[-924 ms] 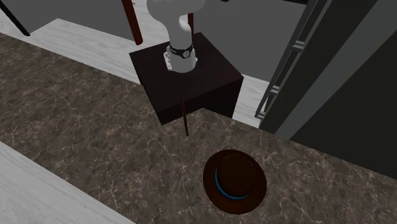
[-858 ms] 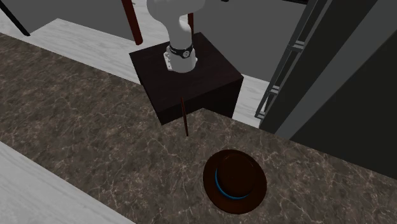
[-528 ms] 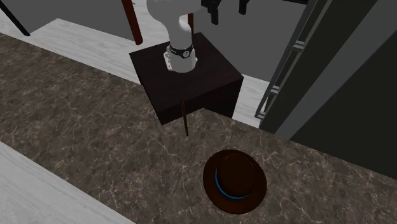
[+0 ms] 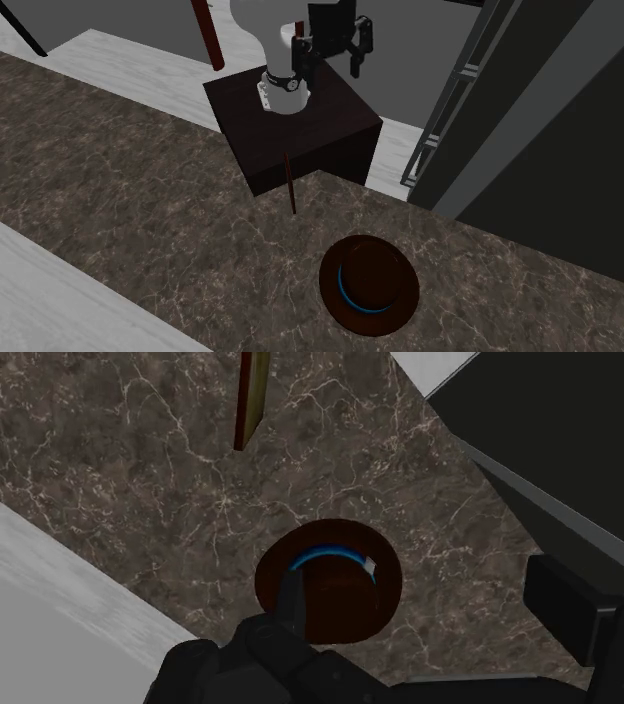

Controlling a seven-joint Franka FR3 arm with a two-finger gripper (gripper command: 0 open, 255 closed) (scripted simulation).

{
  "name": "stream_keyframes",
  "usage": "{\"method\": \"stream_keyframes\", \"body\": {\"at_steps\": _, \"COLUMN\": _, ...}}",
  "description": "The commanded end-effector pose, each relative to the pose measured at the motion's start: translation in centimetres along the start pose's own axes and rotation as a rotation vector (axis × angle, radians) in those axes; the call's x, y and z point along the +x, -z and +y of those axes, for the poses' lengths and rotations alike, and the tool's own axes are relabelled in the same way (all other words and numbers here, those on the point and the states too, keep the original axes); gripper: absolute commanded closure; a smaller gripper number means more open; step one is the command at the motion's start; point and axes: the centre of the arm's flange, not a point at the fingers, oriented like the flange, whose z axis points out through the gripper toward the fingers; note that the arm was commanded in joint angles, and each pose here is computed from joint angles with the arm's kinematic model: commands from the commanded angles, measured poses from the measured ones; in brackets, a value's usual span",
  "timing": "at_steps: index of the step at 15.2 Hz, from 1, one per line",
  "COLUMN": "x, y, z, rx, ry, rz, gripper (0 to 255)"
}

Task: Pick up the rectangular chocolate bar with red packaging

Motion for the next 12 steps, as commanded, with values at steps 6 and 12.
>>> {"method": "stream_keyframes", "body": {"at_steps": 6, "x": -0.4, "y": -8.3, "z": 4.3, "rx": 0.012, "ry": -0.094, "rz": -0.045, "gripper": 0}}
{"method": "stream_keyframes", "body": {"at_steps": 12, "x": -1.6, "y": -15.2, "z": 7.9, "rx": 0.022, "ry": -0.174, "rz": -0.084, "gripper": 0}}
